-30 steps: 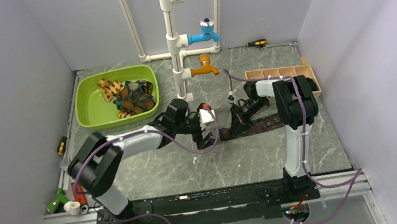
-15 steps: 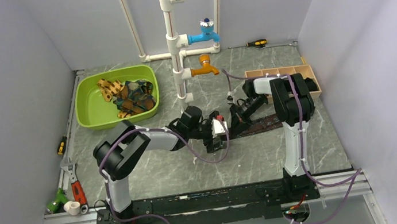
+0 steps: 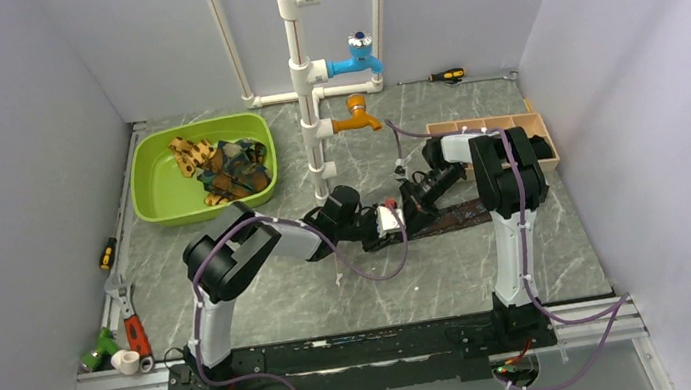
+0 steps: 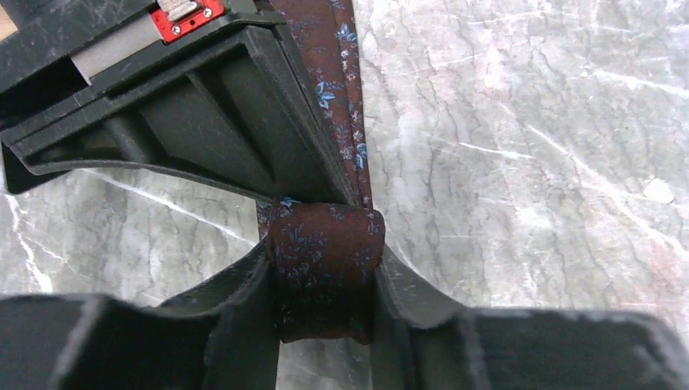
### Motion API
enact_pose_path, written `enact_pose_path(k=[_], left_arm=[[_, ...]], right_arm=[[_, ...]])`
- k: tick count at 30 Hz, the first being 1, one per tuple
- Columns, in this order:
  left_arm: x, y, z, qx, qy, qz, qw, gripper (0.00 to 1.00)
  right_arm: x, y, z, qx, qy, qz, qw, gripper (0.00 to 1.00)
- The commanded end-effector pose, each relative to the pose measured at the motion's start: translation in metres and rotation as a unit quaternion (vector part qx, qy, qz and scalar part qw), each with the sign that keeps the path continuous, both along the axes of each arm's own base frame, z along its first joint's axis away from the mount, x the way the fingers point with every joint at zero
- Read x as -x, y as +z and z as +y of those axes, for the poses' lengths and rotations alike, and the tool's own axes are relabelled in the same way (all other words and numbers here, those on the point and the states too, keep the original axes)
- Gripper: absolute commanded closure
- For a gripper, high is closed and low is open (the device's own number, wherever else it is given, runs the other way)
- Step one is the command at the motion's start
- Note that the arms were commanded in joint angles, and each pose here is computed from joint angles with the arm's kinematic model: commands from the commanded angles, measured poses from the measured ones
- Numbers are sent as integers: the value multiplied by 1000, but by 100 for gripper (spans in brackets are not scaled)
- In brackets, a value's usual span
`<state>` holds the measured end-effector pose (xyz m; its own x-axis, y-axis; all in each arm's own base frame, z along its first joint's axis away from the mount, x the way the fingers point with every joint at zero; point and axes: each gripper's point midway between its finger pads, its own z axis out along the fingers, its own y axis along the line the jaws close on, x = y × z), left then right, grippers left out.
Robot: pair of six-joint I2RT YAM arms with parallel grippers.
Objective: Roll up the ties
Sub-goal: Roll the tie at the center of the board.
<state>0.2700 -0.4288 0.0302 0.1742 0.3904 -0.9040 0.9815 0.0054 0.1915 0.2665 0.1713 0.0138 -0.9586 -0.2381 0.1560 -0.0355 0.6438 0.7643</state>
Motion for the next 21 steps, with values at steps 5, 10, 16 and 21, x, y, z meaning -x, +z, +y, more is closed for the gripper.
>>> enact_pose_path(k=[5, 10, 16, 21], left_arm=[[14, -31, 39, -72, 40, 125, 989, 86], [22, -51, 78, -123, 81, 182, 972, 89], [24, -57, 96, -178, 108, 198, 958, 87], [24, -58, 97, -214, 122, 202, 948, 85]], right_arm=[[-23, 28, -3, -38, 8, -98, 994, 85], [-29, 67, -7, -69, -17, -134, 988, 63], [-30, 68, -3, -70, -29, -127, 989, 54], [-32, 66, 15, -81, -35, -132, 987, 49]])
